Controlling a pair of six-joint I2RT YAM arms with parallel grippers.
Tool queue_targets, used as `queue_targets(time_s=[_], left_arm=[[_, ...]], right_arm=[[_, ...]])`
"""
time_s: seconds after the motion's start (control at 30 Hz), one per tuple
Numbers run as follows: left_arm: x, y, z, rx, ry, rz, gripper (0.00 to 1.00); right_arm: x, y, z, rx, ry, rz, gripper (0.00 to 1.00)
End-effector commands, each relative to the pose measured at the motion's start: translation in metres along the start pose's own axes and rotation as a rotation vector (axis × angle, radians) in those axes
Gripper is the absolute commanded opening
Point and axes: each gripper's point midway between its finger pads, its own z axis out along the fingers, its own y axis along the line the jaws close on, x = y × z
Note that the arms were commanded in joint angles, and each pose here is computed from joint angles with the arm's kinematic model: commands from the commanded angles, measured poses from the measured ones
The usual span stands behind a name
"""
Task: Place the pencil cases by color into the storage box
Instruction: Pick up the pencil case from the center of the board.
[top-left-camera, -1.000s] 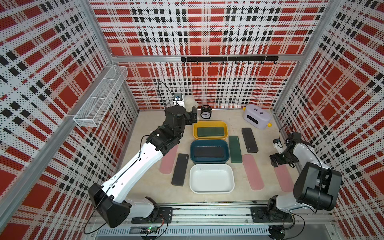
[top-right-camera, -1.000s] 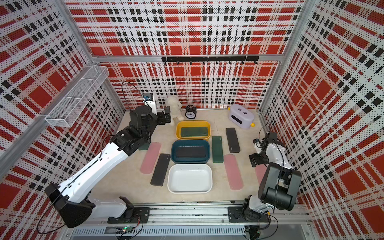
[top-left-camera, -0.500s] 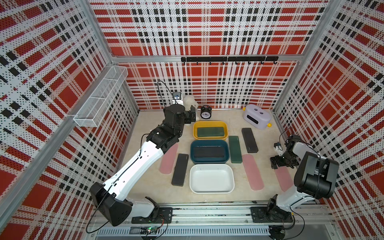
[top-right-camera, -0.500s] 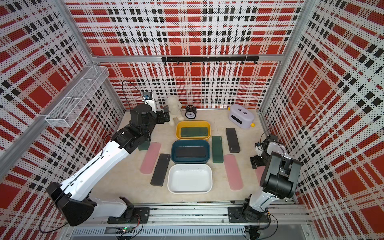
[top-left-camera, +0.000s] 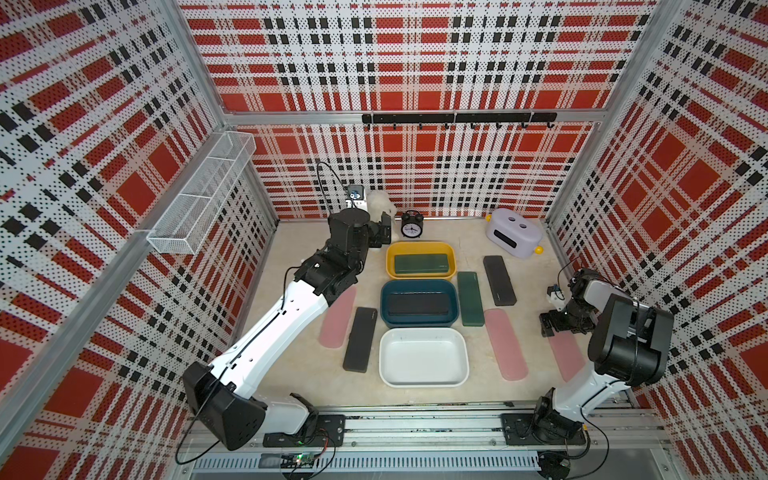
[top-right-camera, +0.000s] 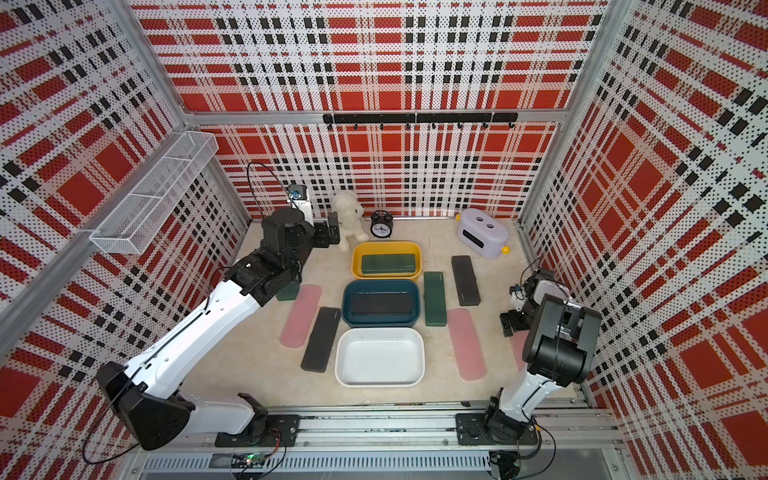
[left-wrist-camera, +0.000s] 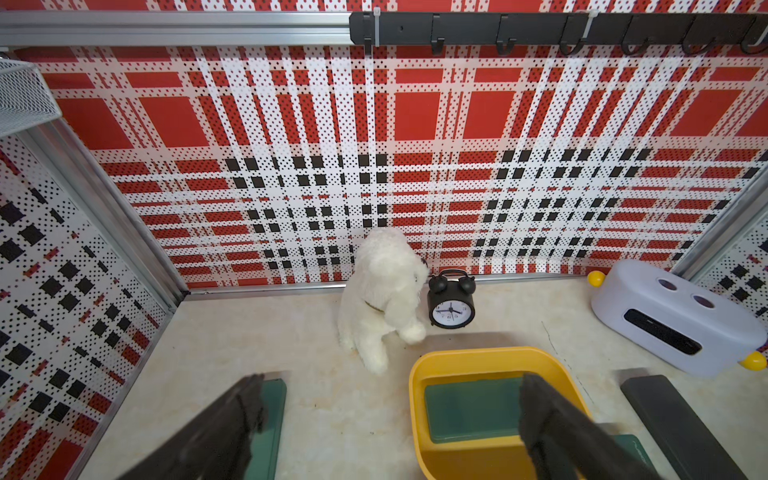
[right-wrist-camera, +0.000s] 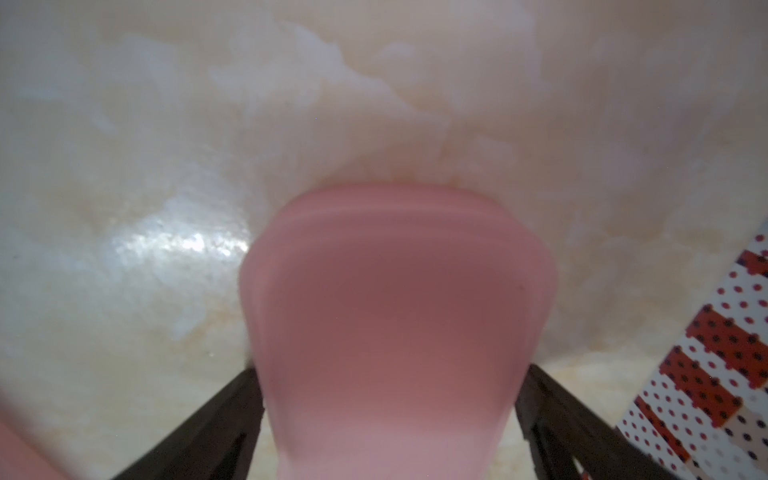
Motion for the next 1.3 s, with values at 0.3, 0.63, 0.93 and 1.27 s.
queue_targets(time_s=[0.3, 0.63, 0.93, 1.27], left_arm=[[0.004, 0.011, -0.006, 0.014, -0.031, -0.028, 0.99], [0.009, 0.021, -0.013, 0.023, -0.052, -0.076, 0.99], [0.028, 0.015, -0.009, 0.062, -0.033, -0.124, 0.99], [0.042, 0.017, -0.007, 0.05, -0.015, -0.15, 0.99]], right_arm=[[-0.013, 0.005, 0.007, 0.007, -0.014, -0.004, 0.84], [-0.025, 0.01, -0.007, 0.039, -0.057, -0.045, 0.72], [-0.061, 0.015, -0.062, 0.082, -0.286, -0.091, 0.69], [-0.088, 0.056, -0.124, 0.06, -0.505, -0.223, 0.68]])
